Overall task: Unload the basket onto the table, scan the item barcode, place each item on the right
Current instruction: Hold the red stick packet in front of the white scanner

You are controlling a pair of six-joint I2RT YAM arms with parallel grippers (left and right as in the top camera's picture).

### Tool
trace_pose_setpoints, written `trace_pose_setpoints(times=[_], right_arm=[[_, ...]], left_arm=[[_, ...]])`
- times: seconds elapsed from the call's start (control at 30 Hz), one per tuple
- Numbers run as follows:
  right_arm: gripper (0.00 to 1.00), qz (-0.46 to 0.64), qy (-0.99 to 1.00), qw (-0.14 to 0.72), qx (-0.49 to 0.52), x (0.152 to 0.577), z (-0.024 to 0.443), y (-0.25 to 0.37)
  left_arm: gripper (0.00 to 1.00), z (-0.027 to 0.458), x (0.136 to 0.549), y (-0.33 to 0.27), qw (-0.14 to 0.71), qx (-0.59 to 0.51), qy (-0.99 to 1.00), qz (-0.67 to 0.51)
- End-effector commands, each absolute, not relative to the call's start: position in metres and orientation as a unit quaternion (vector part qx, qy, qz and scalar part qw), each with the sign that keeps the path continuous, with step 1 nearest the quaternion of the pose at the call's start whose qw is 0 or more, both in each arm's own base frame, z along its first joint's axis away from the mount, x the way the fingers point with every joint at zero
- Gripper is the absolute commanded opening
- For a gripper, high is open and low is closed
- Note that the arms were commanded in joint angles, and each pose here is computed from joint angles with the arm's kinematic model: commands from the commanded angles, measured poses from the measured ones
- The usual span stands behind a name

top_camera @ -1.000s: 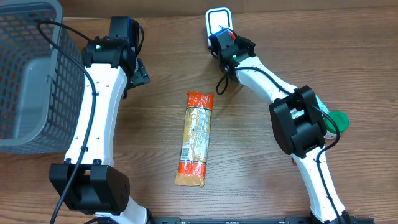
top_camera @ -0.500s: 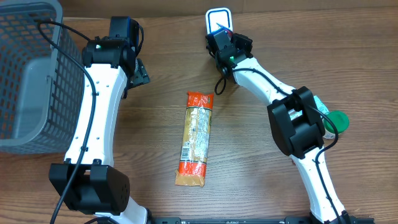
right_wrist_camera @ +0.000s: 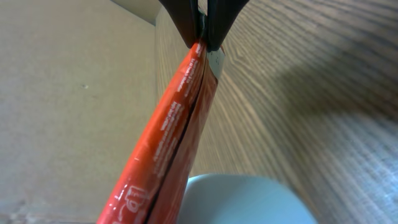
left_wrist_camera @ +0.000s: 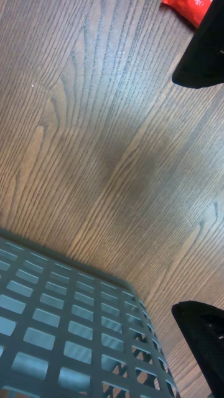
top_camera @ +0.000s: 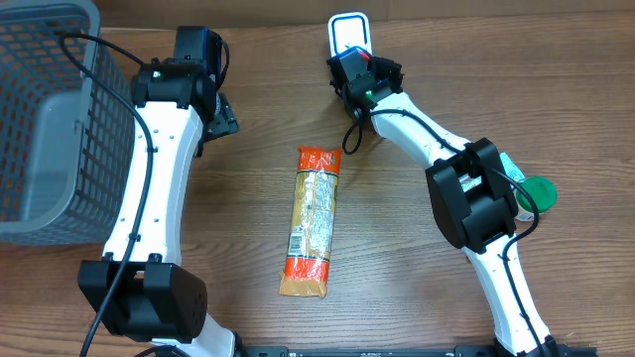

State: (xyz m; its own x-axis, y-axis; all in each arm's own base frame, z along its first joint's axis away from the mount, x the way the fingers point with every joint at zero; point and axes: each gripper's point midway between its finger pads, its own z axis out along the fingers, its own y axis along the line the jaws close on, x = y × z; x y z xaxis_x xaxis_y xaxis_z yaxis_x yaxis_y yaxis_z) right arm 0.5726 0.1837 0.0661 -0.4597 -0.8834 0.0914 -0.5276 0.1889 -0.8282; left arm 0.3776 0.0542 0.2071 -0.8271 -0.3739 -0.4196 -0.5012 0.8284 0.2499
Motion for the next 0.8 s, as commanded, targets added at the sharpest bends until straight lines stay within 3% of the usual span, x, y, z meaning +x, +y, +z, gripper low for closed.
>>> trace_pose_setpoints(times=[0.0,0.77], right_arm=[[0.03,-0.419,0.738,0.21,-0.485,0.571,0.066,0.188],[0.03,-0.493,0.713,0.235,-0.441,0.589,0.099,0.179]], left_arm=[[1.0,0.213,0.38,0.051,0.19,-0.233,0.938,0.173],[1.0,0.213,0.38,0.051,0.19,-0.233,0.938,0.173]])
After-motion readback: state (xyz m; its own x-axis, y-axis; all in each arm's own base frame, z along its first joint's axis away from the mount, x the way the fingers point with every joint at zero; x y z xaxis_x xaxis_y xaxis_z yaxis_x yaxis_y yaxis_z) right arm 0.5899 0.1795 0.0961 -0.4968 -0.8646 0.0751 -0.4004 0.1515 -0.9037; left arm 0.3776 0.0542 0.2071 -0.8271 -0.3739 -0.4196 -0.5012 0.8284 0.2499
